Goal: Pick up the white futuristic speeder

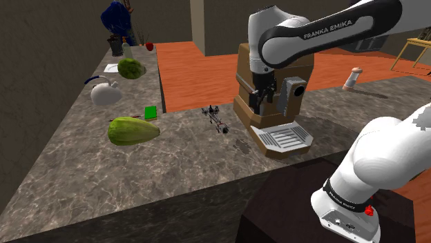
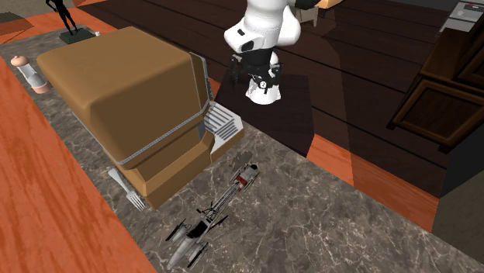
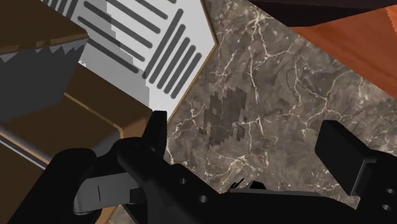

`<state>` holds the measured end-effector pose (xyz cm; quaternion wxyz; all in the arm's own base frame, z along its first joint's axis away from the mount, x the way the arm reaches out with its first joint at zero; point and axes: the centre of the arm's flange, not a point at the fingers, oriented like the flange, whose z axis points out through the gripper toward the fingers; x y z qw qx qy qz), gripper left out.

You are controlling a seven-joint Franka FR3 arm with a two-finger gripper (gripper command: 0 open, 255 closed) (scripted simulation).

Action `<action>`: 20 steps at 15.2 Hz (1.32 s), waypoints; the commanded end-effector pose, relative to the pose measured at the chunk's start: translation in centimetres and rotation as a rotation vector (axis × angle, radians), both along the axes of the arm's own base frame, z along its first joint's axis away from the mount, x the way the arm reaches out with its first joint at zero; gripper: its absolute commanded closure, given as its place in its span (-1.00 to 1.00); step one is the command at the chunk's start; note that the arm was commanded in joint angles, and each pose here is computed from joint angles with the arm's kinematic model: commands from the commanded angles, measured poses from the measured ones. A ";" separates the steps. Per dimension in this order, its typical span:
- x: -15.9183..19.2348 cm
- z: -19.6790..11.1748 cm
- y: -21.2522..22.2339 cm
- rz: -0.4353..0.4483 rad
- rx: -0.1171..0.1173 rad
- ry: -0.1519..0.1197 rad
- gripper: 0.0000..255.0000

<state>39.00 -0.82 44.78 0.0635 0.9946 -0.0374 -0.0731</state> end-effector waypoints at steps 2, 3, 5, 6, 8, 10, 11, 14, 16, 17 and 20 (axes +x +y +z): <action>2.8 -2.5 -0.6 -0.004 -0.002 -0.024 -1.00; 3.7 -3.3 -0.8 -0.005 -0.002 -0.031 -1.00; 5.6 -4.9 -1.1 -0.008 -0.004 -0.045 -1.00; 6.5 -5.7 -1.2 -0.009 -0.004 -0.053 -1.00; 8.4 -7.2 -1.6 -0.012 -0.005 -0.067 -1.00; 10.4 -8.7 -1.9 -0.014 -0.006 -0.081 -1.00; 11.3 -9.4 -2.1 -0.015 -0.007 -0.088 -1.00; 14.3 -11.6 -2.6 -0.019 -0.009 -0.110 -1.00; 16.2 -13.0 -3.0 -0.022 -0.010 -0.124 -1.00; 17.2 -13.7 -3.2 -0.023 -0.011 -0.131 -1.00; 20.2 -15.8 -3.7 -0.027 -0.012 -0.152 -1.00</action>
